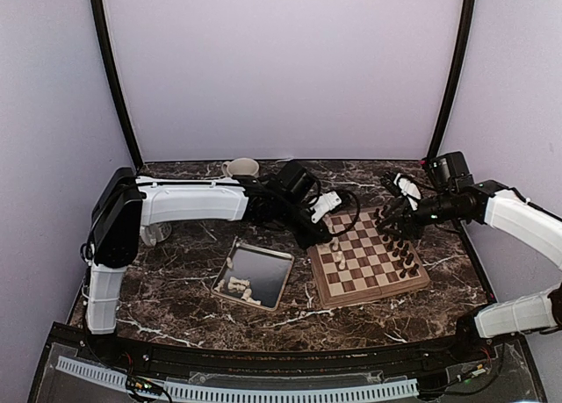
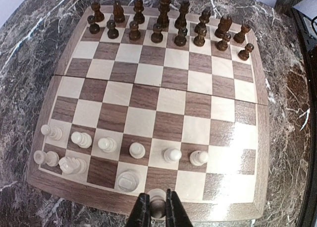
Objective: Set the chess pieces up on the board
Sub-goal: Place the pawn at g2.
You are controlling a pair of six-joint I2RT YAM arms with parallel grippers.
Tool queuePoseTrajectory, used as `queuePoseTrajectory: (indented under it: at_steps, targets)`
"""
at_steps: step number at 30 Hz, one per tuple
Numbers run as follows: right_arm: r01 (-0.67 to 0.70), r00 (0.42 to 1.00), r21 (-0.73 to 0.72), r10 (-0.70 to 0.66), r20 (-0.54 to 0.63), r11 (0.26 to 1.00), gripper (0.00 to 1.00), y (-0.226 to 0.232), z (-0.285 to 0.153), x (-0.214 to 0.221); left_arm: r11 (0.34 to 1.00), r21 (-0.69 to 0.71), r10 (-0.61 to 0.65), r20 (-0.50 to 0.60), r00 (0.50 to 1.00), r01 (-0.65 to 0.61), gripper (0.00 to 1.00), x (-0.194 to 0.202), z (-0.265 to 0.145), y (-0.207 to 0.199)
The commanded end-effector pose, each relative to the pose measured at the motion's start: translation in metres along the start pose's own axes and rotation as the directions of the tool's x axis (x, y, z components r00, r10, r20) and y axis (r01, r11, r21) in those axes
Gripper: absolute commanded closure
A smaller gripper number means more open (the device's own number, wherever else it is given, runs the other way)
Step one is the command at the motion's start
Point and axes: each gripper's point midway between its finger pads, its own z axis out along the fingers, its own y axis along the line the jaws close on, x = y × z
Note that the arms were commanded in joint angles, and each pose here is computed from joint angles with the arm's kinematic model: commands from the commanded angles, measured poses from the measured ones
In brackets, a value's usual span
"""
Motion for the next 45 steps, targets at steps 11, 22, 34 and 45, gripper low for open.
queuePoseTrajectory:
  at_steps: [11, 22, 34, 45]
  targets:
    - [0.011, 1.000, 0.053, -0.012, 0.003, 0.999, 0.54, -0.010, 0.001, 0.003, 0.975, 0.166, 0.150, -0.021, 0.989, -0.144, 0.91, -0.002, 0.006, -0.062]
    - [0.017, 1.000, 0.048, -0.017, -0.002, 0.999, 0.54, -0.010, 0.003, 0.005, 0.964, 0.213, 0.167, -0.020, 0.986, -0.159, 0.91, -0.004, 0.024, -0.079]
    - [0.019, 1.000, 0.027, -0.019, -0.002, 0.999, 0.54, -0.006, 0.004, 0.006, 0.966, 0.169, 0.209, -0.070, 0.975, -0.195, 0.89, 0.008, 0.048, -0.083]
    - [0.018, 1.000, 0.021, -0.018, -0.006, 1.000, 0.54, -0.006, 0.005, 0.007, 0.978, 0.094, 0.194, -0.085, 0.977, -0.186, 0.88, 0.009, 0.055, -0.071]
